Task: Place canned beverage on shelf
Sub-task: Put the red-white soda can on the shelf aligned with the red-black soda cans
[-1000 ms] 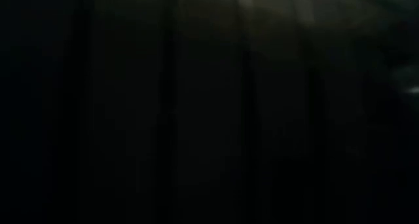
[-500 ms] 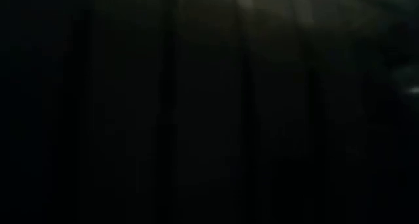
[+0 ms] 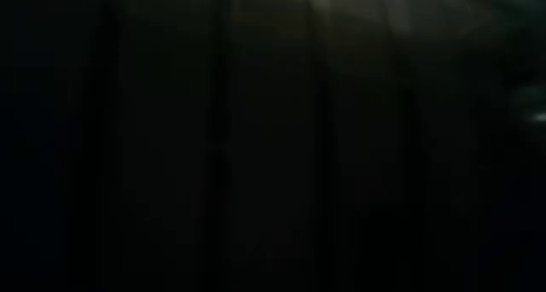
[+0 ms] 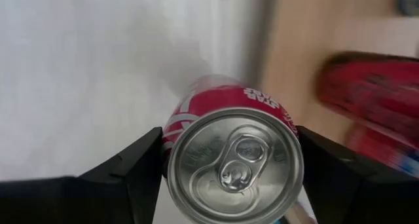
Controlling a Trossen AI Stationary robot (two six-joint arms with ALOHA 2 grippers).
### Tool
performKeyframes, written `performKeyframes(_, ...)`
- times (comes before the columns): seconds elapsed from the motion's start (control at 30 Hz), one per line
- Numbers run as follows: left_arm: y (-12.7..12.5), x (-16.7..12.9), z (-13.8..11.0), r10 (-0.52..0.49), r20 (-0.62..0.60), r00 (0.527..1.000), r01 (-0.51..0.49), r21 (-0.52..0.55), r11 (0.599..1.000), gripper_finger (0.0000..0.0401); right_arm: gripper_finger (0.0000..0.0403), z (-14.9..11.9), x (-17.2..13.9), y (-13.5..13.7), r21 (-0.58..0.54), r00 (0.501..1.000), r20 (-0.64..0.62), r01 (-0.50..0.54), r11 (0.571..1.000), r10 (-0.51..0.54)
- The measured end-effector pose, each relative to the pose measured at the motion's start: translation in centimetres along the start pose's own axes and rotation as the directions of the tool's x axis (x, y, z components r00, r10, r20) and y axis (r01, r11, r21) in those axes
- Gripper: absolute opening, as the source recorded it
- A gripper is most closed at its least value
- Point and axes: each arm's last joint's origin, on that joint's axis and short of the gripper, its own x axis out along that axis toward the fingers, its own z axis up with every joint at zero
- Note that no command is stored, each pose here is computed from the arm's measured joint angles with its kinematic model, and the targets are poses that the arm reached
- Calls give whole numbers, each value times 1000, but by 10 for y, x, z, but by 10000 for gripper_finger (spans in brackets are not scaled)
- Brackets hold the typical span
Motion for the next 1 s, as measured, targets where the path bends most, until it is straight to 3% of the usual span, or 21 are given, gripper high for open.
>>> performKeyframes(0.3, -3, 0, 4, -17, 41, 999, 17, -11, 1000, 364, 280, -15, -18, -49, 8, 997, 66, 29, 1000, -30)
performKeyframes(0.57, -5, -1, 4, -28, 58, 998, 28, -11, 1000, 364, 285, -13, -6, -93, 76, 989, 140, -62, 995, 51)
performKeyframes(1.0, -12, -3, 1, -38, 59, 998, 37, 7, 999, 364, 286, -11, -4, -107, 92, 982, 186, -54, 994, 36)
